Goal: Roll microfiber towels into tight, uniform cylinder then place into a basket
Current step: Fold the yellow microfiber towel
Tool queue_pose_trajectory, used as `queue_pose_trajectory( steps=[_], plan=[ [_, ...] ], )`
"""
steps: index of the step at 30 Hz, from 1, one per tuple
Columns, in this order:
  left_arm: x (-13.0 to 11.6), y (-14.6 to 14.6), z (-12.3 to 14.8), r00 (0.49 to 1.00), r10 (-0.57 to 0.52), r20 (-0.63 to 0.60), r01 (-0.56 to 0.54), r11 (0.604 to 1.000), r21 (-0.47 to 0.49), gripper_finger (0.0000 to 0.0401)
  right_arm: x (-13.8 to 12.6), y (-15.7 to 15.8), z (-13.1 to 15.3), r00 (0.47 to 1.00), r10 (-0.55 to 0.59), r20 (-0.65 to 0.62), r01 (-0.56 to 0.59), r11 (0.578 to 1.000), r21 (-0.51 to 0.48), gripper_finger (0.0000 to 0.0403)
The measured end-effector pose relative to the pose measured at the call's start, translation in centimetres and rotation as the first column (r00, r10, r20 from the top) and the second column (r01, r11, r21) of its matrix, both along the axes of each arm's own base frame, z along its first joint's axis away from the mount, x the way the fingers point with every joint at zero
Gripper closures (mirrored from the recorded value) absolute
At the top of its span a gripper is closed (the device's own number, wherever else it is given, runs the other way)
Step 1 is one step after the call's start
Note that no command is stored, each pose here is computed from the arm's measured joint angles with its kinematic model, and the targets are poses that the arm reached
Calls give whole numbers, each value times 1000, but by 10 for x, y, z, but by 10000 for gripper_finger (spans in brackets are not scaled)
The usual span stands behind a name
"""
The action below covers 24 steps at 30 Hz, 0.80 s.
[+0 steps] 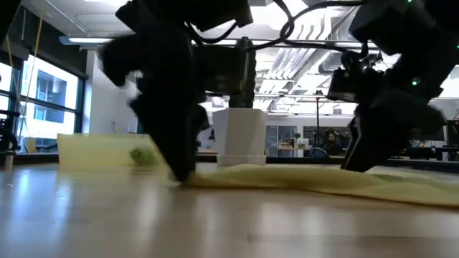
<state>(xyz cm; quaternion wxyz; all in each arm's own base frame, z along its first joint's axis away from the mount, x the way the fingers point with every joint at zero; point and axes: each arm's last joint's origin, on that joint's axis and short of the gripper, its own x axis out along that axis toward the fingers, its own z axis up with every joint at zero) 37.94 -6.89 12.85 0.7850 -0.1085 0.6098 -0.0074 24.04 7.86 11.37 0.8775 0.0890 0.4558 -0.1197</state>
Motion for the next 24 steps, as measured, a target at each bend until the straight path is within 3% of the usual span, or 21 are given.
queue_pose_trajectory(
  steps=[6,13,18,24],
  plan=[
    [-4,-8,0,997,-69,-21,68,997,-48,241,4,-14,0,999,44,-5,-44,990,-134,261],
    [-4,-11,0,997,-75,-29,72,995,-68,241,10,-28,4,997,77,-24,-80,981,-174,261],
    [4,-12,9,998,-61,-15,60,996,-60,240,21,-21,35,990,141,12,-140,988,-72,261],
    [13,-15,27,997,-78,17,78,997,-15,240,15,8,63,977,211,5,-211,975,68,261]
  ],
)
